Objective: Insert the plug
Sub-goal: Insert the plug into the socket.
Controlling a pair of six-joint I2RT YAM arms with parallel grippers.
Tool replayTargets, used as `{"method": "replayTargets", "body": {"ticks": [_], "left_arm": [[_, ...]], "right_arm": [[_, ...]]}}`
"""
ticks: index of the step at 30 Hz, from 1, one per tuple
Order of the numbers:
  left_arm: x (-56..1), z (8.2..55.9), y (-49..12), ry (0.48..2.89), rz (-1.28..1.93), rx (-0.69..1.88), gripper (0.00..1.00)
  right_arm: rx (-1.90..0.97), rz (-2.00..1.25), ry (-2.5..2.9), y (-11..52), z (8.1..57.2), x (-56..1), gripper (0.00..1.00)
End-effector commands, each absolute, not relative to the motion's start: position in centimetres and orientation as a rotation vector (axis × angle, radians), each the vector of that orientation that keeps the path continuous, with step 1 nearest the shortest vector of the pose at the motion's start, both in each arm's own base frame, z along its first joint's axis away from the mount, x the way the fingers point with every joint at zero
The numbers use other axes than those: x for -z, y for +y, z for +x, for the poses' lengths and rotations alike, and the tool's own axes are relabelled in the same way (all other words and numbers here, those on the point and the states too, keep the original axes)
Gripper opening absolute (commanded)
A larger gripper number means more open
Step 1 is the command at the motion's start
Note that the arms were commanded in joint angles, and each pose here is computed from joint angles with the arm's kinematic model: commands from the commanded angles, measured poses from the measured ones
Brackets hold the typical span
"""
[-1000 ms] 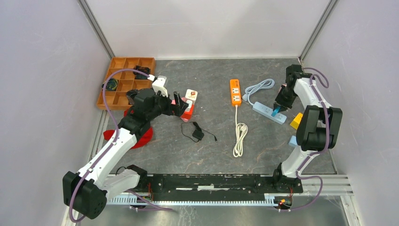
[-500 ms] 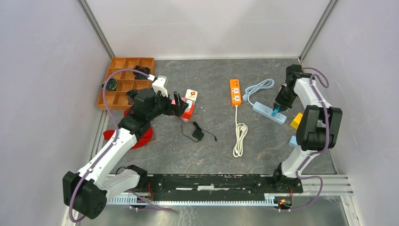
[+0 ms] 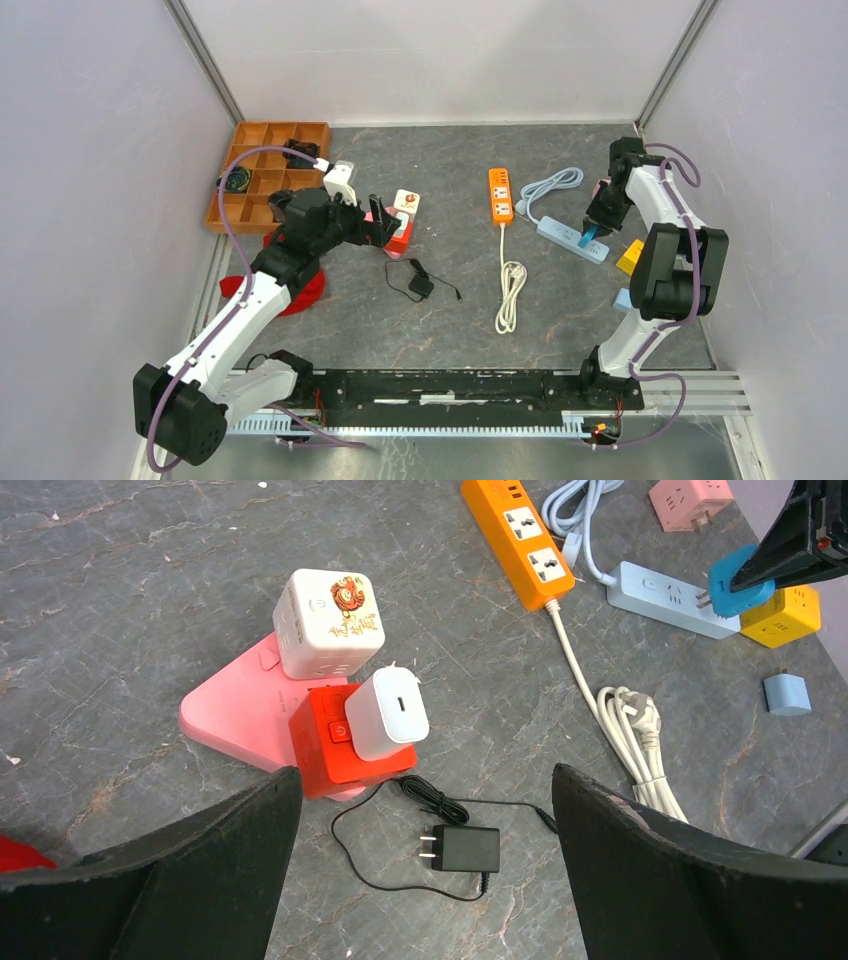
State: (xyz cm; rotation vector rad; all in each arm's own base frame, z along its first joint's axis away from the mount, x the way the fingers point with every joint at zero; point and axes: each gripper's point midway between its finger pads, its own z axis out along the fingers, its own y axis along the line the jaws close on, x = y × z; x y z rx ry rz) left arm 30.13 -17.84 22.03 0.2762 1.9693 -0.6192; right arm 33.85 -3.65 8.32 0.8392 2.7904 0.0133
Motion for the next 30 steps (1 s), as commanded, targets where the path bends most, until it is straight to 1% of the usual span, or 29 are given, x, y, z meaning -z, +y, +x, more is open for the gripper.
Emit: {"method": "replayTargets", "body": {"ticks": [1,7,12,30], "left_arm": [[-23.4,30.4,-17.9,1.905,0.324,0.601,1.0],[-23.4,30.4,-18.0,1.904,0.324,0.602,1.0],[-23.3,30.4,-18.0,1.904,0.326,0.604,1.0],[-23.5,30.4,-17.9,1.898,0.324,0.603,1.0]], "right_arm": [[0.032,0.844,2.777,-4.7,34.3,-8.3,0.0],[0.031,0.845,2.771,-5.0,34.2,-8.5,0.0],[-0.022,0.845,2.764,-4.4,34.3,-8.5,0.0],[-0.037,0.852,2.801,-4.1,34.4,-6.7,0.0]]}}
